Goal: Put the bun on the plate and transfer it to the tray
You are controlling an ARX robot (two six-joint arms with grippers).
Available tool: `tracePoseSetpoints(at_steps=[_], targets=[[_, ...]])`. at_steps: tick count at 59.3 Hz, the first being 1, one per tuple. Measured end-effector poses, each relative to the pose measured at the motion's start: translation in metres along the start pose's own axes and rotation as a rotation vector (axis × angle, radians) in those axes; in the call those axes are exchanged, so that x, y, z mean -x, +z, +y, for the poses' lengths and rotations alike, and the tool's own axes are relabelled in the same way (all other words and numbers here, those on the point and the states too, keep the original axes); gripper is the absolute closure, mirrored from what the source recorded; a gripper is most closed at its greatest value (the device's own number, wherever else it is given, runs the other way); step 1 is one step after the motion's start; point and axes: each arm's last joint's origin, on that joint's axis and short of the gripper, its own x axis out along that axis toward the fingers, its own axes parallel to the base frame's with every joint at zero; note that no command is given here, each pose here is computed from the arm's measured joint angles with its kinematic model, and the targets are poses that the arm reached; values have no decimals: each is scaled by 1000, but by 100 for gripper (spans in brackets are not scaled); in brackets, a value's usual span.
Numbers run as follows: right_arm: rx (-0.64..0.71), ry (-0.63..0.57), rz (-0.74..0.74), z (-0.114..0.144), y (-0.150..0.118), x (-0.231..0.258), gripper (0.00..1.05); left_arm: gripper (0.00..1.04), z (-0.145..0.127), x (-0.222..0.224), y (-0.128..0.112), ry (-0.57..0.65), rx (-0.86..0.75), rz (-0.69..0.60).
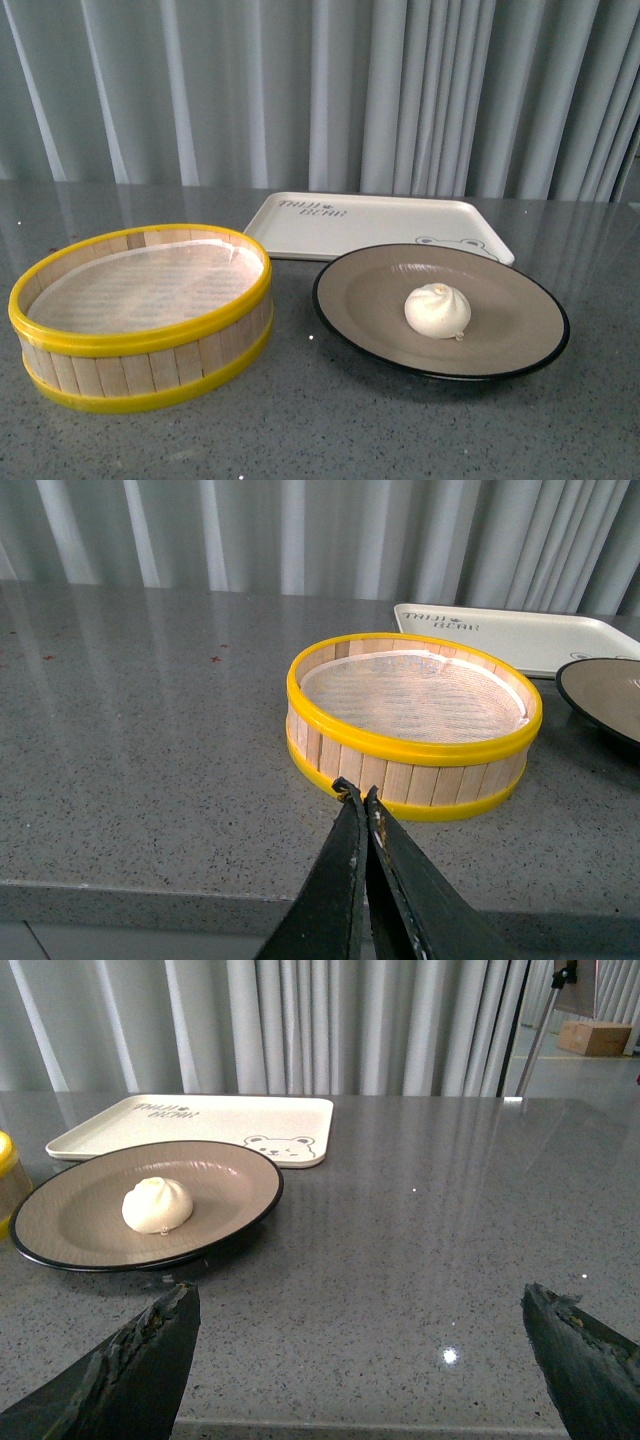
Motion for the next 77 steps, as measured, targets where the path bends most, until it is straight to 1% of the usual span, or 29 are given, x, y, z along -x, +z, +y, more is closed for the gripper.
tracePoseSetpoints(at_steps=[2,5,7,8,13,14,17,18,20,27,28,30,32,35,54,55,56,57,58,59,61,62,66,71,72,75,77], targets=[[0,0,0,0,0,0,8,100,0,0,0,0,0,0],[0,0,0,0,0,0,8,92,0,0,0,0,0,0],[0,0,0,0,0,0,8,85,0,0,0,0,0,0],[0,0,0,0,0,0,8,84,0,0,0,0,0,0],[0,0,0,0,0,0,8,67,0,0,0,0,0,0],[0,0,0,0,0,0,8,66,0,0,0,0,0,0],[0,0,0,0,0,0,8,55,0,0,0,0,0,0],[0,0,0,0,0,0,8,53,0,0,0,0,0,0],[0,0,0,0,0,0,8,46,0,0,0,0,0,0],[0,0,0,0,0,0,8,14,0,0,0,0,0,0],[0,0,0,0,0,0,8,12,0,0,0,0,0,0],[0,0,0,0,0,0,8,6,0,0,0,0,0,0],[0,0,0,0,0,0,8,5,0,0,0,0,-1,0],[0,0,0,0,0,0,8,7,0,0,0,0,0,0],[-10,2,13,0,-1,0,8,7,0,0,0,0,0,0],[-53,8,51,0,-1,0,8,7,0,0,0,0,0,0],[-128,9,112,0,1,-2,8,7,0,0,0,0,0,0],[-144,7,130,0,1,-4,8,7,0,0,0,0,0,0],[-220,-1,153,1,3,-8,8,7,0,0,0,0,0,0],[-268,-8,169,1,6,-12,8,7,0,0,0,0,0,0],[-368,-10,177,2,10,-20,8,7,0,0,0,0,0,0],[-452,-4,178,3,11,-25,8,7,0,0,0,-1,0,-1],[-695,49,185,10,18,-47,8,7,0,0,0,0,0,0],[-910,103,216,24,19,-70,8,7,0,0,0,0,0,-1],[-918,109,222,25,19,-72,8,7,0,0,0,0,0,-1],[-1034,143,263,36,19,-85,8,7,0,0,0,0,0,0],[-1077,158,292,43,17,-92,8,7,0,0,0,0,0,-1]])
